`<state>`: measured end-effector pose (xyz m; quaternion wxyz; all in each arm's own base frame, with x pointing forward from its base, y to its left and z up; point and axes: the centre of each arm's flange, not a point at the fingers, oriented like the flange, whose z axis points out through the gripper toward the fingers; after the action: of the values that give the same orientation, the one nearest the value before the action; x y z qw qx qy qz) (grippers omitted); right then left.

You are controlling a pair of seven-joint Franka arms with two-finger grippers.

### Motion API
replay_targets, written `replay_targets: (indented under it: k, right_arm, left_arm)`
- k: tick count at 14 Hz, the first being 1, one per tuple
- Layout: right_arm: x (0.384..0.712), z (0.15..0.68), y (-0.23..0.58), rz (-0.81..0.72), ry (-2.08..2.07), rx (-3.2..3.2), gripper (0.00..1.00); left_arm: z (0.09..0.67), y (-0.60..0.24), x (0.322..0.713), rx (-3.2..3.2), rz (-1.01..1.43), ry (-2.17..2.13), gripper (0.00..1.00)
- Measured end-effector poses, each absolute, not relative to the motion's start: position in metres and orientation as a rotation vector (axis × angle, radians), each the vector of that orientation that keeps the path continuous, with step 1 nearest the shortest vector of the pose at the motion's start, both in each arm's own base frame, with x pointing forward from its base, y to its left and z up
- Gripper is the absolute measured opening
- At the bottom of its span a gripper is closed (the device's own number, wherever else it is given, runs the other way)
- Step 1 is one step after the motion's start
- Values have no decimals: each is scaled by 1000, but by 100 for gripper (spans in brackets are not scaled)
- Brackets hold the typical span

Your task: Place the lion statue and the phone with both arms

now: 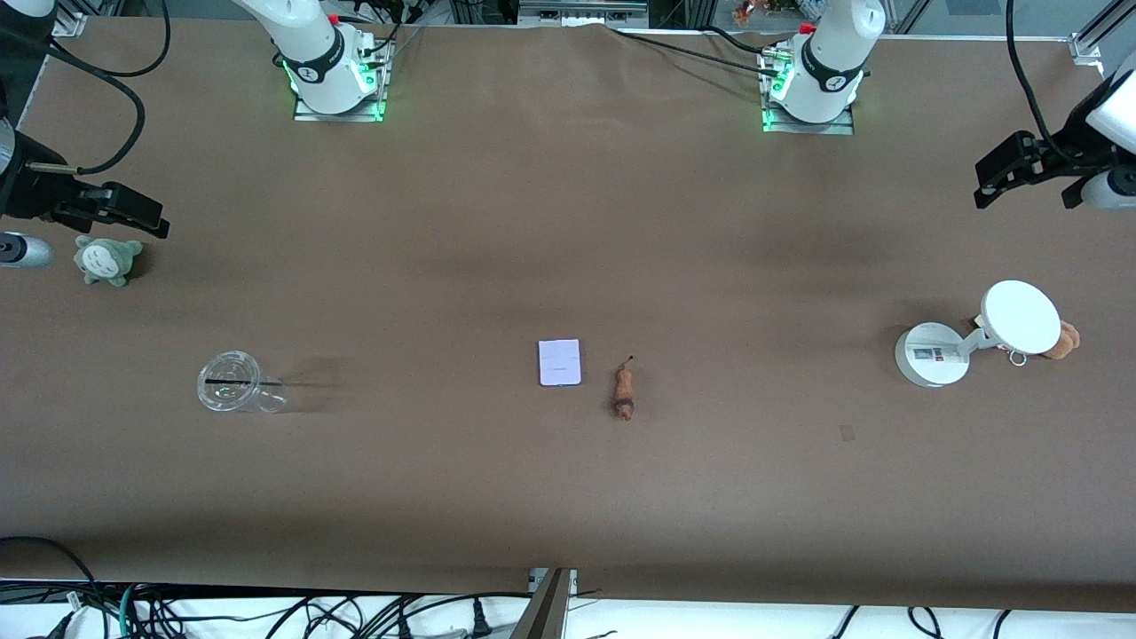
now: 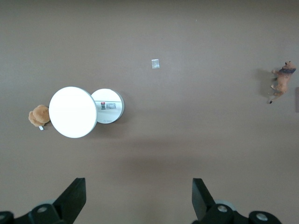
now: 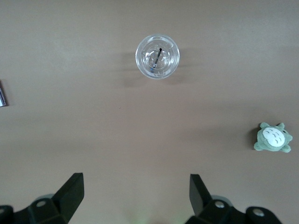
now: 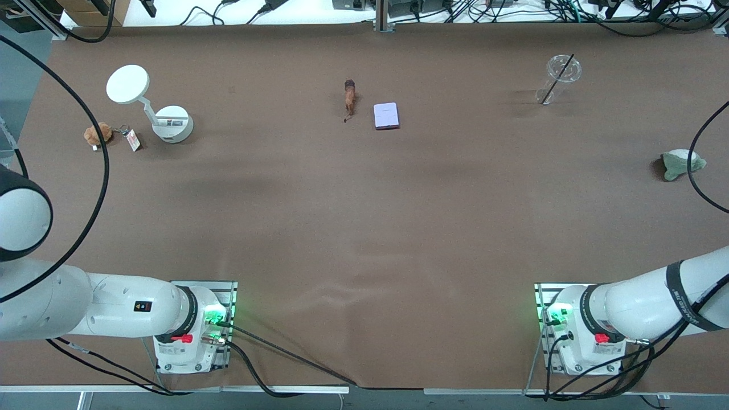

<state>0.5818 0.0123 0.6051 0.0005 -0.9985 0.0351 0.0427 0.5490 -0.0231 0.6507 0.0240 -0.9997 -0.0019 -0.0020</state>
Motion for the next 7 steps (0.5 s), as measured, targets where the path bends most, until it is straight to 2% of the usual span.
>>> replay_targets:
  k: [7]
  right_arm:
    - [582, 605, 12, 134, 110, -3136, 100]
  left_arm:
    - [644, -21, 560, -3095, 7, -22, 100]
